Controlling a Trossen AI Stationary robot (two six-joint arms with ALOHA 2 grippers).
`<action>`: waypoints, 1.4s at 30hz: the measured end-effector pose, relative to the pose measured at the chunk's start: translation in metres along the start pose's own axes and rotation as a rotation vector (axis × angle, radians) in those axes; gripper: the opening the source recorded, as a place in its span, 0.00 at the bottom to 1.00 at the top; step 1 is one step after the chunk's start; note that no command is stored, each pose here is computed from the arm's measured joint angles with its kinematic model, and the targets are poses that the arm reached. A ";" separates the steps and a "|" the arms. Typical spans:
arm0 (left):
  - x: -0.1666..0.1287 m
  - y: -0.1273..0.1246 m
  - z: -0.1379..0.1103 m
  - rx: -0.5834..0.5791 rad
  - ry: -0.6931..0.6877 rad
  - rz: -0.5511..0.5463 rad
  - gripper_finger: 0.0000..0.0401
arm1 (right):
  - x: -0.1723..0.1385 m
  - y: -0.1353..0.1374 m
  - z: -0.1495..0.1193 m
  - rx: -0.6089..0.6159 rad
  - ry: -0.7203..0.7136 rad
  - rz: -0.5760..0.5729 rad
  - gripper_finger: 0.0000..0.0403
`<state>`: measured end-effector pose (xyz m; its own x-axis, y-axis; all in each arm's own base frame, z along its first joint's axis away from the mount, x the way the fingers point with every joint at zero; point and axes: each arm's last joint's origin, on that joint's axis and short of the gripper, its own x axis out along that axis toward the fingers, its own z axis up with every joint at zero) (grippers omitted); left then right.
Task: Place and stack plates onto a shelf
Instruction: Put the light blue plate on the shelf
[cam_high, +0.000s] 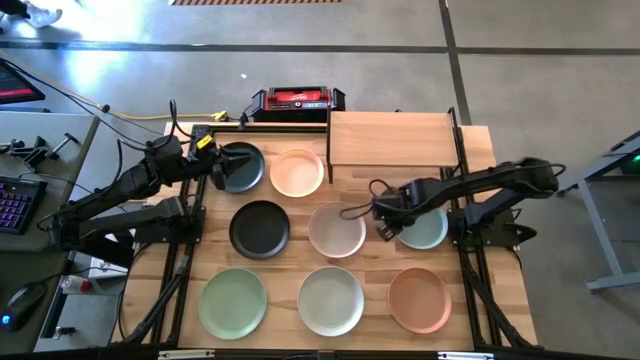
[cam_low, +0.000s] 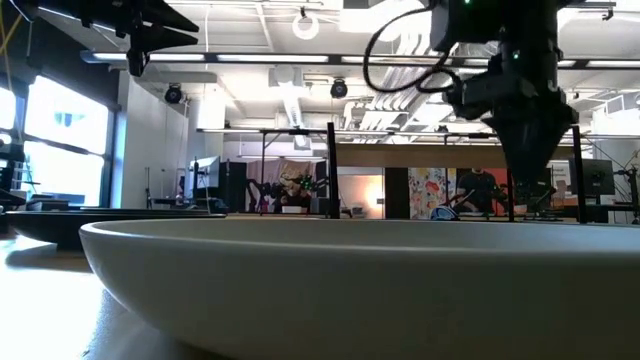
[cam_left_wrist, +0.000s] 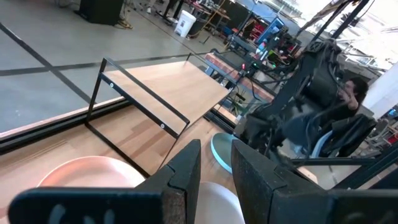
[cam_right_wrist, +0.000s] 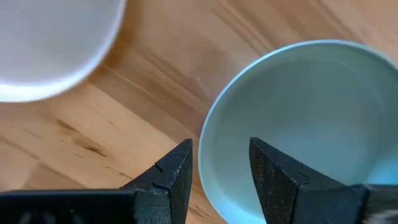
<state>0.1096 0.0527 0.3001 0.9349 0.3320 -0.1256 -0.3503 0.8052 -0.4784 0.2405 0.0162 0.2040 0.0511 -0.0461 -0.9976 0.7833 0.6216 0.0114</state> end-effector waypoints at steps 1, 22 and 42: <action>0.000 0.000 0.000 0.000 0.000 0.000 0.20 | 0.004 0.002 -0.001 -0.002 0.010 -0.015 0.34; 0.000 0.000 0.000 0.000 -0.001 0.000 0.20 | 0.055 0.029 -0.012 -0.060 0.100 -0.165 0.34; 0.000 0.000 0.000 0.000 0.000 0.001 0.20 | 0.066 0.031 -0.013 -0.083 0.086 -0.134 0.18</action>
<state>0.1095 0.0528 0.3000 0.9344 0.3330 -0.1264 -0.3515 0.8046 -0.4787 0.2605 0.0424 0.1380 -0.1064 -0.0686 -0.9920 0.7258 0.6765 -0.1246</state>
